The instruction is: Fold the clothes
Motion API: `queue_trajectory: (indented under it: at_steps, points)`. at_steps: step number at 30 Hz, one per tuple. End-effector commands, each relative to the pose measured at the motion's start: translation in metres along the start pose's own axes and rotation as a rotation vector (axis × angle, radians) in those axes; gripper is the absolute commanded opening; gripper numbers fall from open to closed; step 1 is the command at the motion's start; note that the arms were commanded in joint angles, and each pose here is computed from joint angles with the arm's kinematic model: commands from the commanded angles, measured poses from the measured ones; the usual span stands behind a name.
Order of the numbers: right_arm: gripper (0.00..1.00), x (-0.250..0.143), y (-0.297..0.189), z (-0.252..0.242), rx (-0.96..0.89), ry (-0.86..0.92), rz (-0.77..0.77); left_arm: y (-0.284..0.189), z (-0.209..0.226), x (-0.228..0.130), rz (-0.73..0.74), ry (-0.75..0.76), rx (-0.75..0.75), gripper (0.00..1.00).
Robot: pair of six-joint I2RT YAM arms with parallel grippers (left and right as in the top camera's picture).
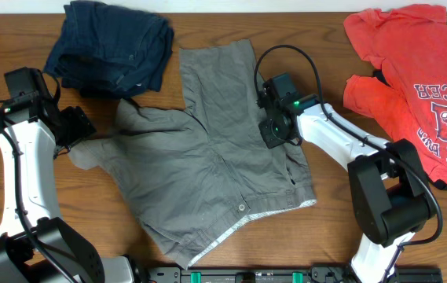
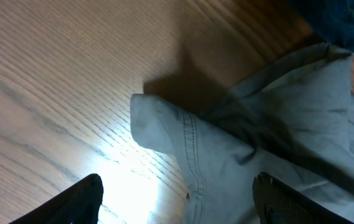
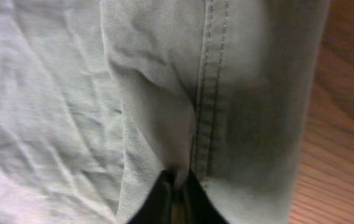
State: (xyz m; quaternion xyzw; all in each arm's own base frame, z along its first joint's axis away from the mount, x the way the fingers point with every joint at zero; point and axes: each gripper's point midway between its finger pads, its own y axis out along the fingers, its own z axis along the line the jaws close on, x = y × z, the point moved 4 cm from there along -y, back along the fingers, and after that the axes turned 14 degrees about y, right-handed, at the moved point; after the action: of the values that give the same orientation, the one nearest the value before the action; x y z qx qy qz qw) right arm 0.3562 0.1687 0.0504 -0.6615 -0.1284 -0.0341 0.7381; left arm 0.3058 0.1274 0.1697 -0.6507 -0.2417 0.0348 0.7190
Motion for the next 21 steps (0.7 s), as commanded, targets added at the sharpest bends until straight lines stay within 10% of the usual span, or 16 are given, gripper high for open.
queue_trajectory:
  at_steps: [1,21]
  points:
    - [0.01,0.004,0.001,-0.015,-0.114,0.037,-0.034,-0.002,0.0,-0.001,-0.007,-0.011,-0.007,0.78]
    - [0.01,0.091,-0.021,-0.135,-0.044,0.274,-0.371,-0.006,-0.048,0.015,-0.104,0.115,-0.056,0.77]
